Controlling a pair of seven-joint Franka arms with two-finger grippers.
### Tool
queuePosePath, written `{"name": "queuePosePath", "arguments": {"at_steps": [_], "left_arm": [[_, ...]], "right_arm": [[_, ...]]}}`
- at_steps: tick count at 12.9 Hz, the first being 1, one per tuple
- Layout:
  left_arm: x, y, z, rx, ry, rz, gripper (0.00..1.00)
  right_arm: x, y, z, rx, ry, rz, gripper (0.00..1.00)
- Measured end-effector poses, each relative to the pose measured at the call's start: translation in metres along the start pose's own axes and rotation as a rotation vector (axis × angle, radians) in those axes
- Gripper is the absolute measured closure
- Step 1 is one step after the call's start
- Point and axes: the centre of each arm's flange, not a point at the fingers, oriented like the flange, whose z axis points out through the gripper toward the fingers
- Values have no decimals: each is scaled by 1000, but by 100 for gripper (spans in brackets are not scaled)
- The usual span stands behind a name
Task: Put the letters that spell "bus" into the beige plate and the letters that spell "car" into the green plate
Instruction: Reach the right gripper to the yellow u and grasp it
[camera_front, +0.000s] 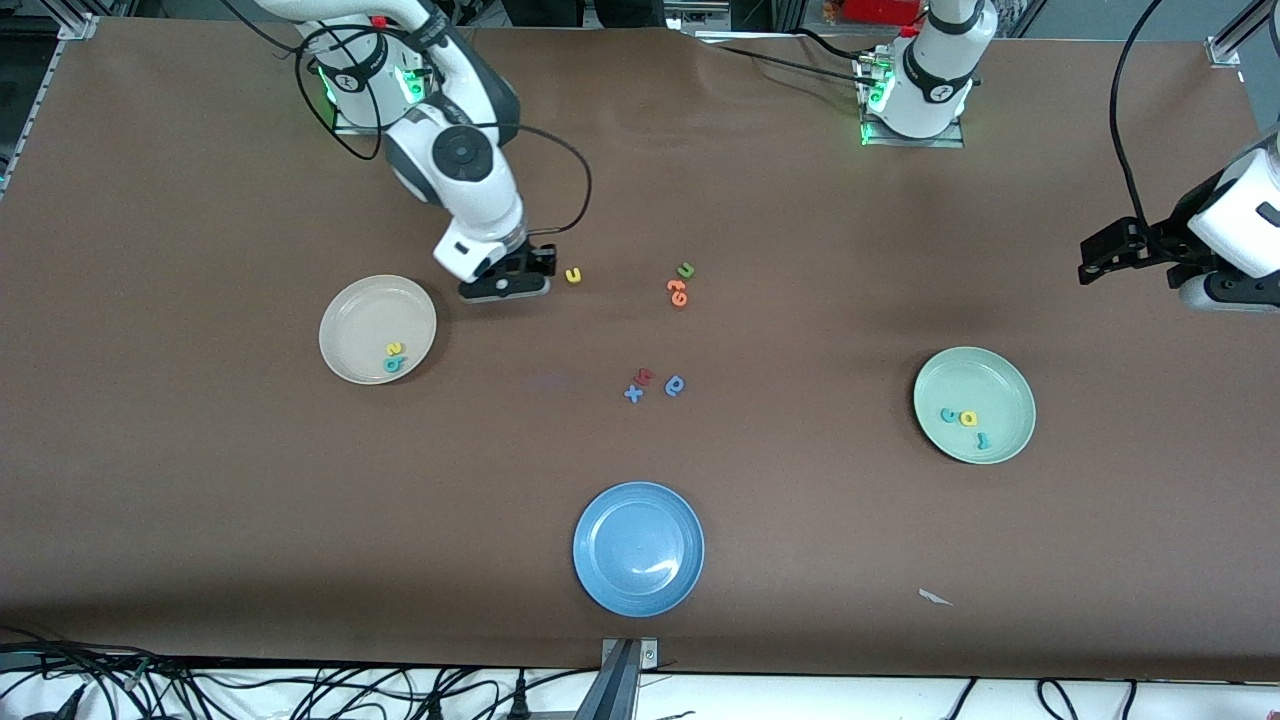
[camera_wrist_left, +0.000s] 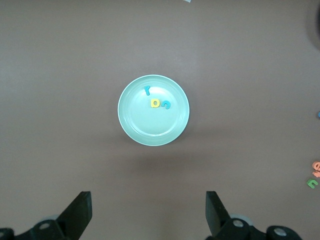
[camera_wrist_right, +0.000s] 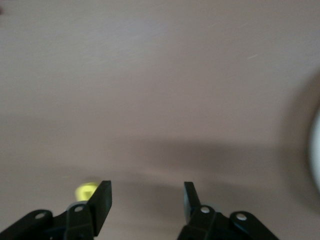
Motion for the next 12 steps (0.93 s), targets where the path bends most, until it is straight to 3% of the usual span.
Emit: {"name": "queuePosePath", "arguments": {"at_steps": [4, 12], "left_arm": [[3, 5, -2, 1, 7, 9, 0], [9, 9, -10, 3, 27, 15, 0]], "right_arm": [[-18, -27, 27, 57, -12, 19, 30], [-38, -48, 47, 48, -20, -44, 30]]}}
